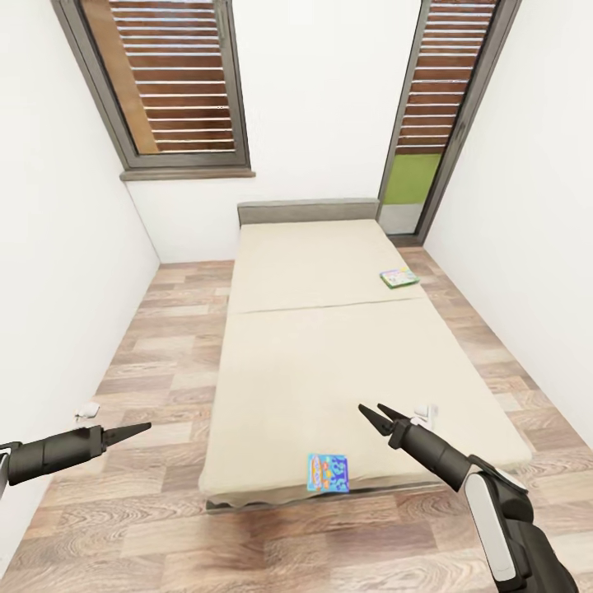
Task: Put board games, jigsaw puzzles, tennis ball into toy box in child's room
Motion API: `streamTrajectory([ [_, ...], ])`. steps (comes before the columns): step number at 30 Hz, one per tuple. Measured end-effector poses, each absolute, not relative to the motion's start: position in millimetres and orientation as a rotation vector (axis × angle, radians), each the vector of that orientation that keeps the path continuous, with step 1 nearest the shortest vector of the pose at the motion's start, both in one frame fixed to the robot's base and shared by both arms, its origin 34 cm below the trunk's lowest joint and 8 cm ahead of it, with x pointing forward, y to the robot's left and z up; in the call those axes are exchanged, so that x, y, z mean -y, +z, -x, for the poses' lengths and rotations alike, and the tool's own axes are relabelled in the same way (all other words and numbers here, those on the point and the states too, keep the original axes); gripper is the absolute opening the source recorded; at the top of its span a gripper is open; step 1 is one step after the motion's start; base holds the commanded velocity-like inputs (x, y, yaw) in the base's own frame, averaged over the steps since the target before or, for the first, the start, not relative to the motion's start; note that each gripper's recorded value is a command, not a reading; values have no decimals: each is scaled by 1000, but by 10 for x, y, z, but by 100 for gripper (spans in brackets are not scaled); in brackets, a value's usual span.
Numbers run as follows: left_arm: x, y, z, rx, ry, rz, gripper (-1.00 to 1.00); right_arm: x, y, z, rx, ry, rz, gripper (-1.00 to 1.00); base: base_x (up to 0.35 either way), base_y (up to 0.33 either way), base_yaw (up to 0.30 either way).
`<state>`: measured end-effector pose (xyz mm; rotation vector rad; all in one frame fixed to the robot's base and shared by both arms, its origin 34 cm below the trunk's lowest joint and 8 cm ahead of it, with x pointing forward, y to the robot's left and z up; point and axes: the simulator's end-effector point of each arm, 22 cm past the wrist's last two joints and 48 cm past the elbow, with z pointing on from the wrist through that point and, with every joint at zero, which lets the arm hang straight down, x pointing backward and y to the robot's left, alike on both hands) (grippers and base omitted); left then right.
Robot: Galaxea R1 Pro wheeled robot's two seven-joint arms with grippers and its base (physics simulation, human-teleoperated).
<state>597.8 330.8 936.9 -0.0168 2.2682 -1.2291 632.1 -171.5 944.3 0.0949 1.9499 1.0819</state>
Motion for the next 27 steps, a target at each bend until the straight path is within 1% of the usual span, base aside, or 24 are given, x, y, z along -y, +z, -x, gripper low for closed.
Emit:
streamTrajectory([
  [27,-3307,9582,-6002,-2232,-1217,-10,100,1716,9560,-6317,-1932,1083,-91,100,0,0,100],
])
